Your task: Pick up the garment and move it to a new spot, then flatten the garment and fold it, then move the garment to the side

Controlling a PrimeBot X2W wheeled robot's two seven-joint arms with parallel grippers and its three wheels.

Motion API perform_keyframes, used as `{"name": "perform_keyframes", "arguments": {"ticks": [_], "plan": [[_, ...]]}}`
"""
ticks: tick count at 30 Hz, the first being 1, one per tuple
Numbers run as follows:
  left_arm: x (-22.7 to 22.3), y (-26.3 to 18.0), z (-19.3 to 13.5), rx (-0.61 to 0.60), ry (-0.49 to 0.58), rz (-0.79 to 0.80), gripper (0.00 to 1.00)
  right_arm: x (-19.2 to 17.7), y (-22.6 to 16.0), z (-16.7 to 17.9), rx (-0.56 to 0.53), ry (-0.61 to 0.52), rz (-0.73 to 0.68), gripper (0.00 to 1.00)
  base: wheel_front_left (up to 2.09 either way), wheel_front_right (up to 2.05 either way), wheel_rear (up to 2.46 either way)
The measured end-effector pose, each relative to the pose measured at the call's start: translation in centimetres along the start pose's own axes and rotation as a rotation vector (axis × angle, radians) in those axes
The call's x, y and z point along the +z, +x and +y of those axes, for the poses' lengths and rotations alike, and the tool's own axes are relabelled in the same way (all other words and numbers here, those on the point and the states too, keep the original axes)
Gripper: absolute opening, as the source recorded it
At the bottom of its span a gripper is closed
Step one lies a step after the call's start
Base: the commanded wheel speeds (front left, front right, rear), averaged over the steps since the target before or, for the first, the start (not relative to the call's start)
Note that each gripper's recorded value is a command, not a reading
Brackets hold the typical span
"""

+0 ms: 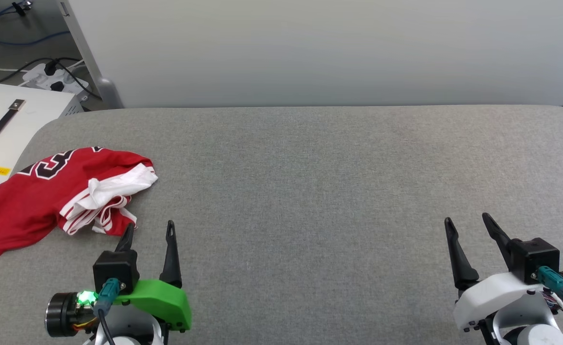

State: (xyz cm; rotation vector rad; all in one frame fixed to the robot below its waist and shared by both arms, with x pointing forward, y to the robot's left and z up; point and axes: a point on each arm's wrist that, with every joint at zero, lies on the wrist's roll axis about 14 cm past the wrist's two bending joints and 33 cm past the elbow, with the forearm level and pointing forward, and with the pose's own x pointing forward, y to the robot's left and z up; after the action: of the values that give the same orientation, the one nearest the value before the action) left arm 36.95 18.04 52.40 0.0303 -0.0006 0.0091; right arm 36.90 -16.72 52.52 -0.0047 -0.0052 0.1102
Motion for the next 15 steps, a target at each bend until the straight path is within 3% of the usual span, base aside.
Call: {"name": "perform_keyframes", "arguments": {"ticks": [15], "plan": [[0.5,0.0,0.0,0.001,-0.012,-0.034,1.00,1.6,0.1,0.0,0.000,0.044,-0.072,1.00,0.00,0.00,0.00]]}}
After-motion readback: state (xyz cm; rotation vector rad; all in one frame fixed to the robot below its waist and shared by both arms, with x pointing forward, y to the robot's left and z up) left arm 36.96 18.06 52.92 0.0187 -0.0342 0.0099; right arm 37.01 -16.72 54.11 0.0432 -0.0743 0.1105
